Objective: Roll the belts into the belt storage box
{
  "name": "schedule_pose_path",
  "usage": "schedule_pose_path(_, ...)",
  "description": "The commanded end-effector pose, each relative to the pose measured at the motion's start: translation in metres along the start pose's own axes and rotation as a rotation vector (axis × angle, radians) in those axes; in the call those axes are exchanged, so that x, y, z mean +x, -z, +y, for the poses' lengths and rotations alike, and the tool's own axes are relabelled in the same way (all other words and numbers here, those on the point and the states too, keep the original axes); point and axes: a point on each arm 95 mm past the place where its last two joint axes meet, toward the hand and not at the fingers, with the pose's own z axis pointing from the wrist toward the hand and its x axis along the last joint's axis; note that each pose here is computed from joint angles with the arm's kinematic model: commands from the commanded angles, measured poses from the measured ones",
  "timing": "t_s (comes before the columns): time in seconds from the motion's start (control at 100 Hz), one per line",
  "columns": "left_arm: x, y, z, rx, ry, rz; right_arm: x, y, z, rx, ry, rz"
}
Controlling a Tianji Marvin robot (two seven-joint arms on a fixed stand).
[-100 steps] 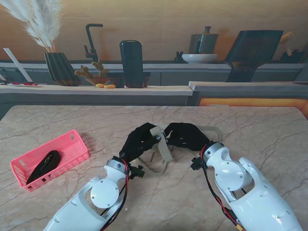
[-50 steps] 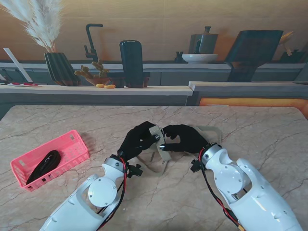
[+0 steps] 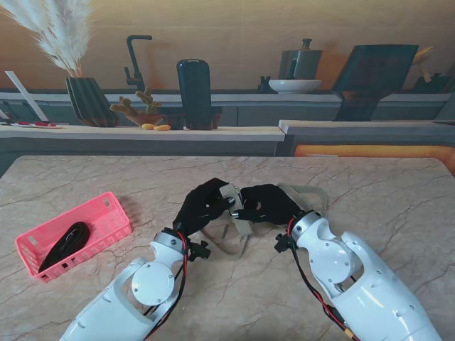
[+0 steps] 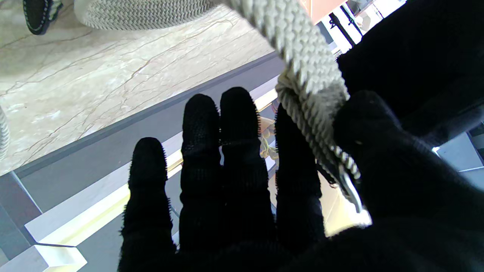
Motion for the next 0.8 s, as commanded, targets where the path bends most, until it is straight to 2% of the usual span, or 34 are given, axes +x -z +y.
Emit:
schedule_pose_path(0.0, 0.002, -0.002, 0.002, 0.013, 0.007, 0.003, 0.003, 0.001, -0.001, 0.011, 0.009, 0.009)
schedule_pose_path(0.22, -0.001, -0.001, -0.004, 0.018, -0.018, 0.013, 0.004, 0.003, 0.007, -0.015, -0.026, -0.043)
schedule_pose_path(0.44, -0.010, -0.002, -0.008, 0.006, -0.067, 0.002, 0.010, 0.002, 0.025, -0.118, -0.075, -0.077)
schedule_pose_path(0.59, -0.016, -0.005, 0.001, -0.059, -0.060, -0.028, 0.019, 0.004, 0.039, -0.188, -0.023, -0.039)
schedule_pose_path(0.79, -0.022, -0.006, 0.025, -0.162, -0.047, -0.042, 0.031, 0.006, 0.048, -0.242, 0.041, 0.027)
